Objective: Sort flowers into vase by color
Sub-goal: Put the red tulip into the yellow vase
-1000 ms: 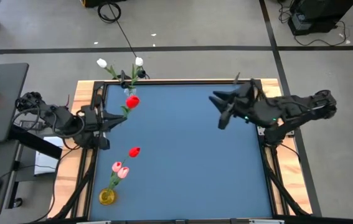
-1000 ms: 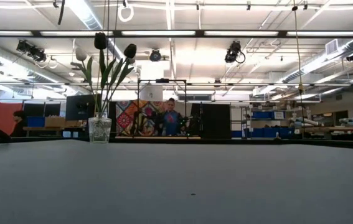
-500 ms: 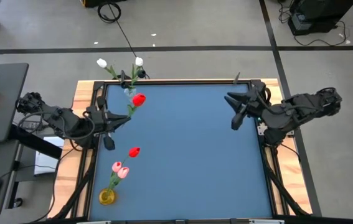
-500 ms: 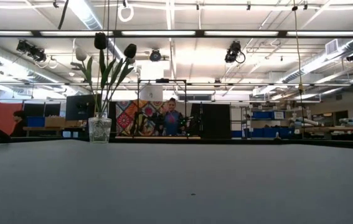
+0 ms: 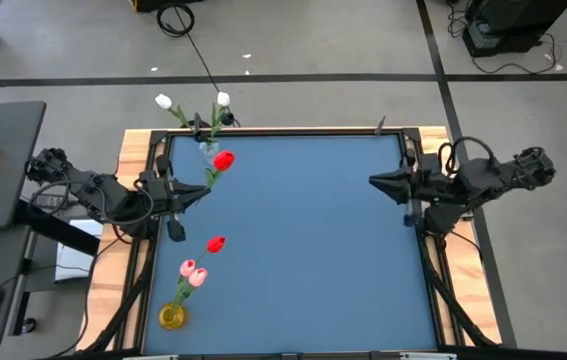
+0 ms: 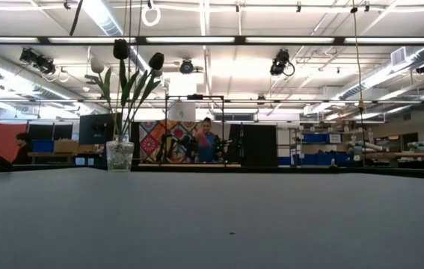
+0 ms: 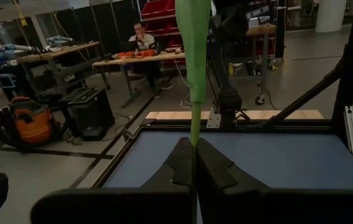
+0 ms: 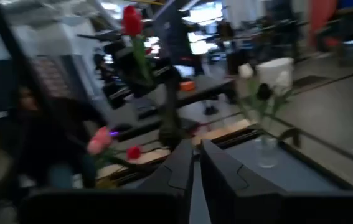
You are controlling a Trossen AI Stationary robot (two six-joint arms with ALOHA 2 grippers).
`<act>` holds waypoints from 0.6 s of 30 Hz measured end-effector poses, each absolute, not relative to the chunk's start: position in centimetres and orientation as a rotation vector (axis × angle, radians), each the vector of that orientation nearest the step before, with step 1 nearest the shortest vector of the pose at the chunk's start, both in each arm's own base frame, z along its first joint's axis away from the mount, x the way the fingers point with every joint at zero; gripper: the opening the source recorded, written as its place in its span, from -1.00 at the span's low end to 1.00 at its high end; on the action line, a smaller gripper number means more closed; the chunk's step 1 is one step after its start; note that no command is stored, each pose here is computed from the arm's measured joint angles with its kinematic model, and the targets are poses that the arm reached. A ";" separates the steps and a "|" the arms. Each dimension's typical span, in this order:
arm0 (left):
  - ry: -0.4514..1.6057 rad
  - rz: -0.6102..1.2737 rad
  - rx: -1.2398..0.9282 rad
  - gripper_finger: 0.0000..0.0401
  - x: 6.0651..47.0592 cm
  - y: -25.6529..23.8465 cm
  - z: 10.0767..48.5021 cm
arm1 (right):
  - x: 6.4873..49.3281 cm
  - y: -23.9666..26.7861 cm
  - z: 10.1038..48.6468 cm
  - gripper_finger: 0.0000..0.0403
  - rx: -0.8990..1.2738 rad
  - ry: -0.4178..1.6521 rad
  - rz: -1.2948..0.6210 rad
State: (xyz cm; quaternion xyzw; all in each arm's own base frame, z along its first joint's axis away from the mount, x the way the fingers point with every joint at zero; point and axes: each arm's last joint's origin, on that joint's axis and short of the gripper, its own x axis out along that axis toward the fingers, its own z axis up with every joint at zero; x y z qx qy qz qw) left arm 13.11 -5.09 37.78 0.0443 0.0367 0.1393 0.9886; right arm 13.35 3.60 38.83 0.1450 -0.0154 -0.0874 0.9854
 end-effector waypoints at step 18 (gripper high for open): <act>0.072 0.281 0.064 -0.98 13.1 -5.1 37.8 | 11.3 0.9 31.8 -0.91 0.325 0.058 0.024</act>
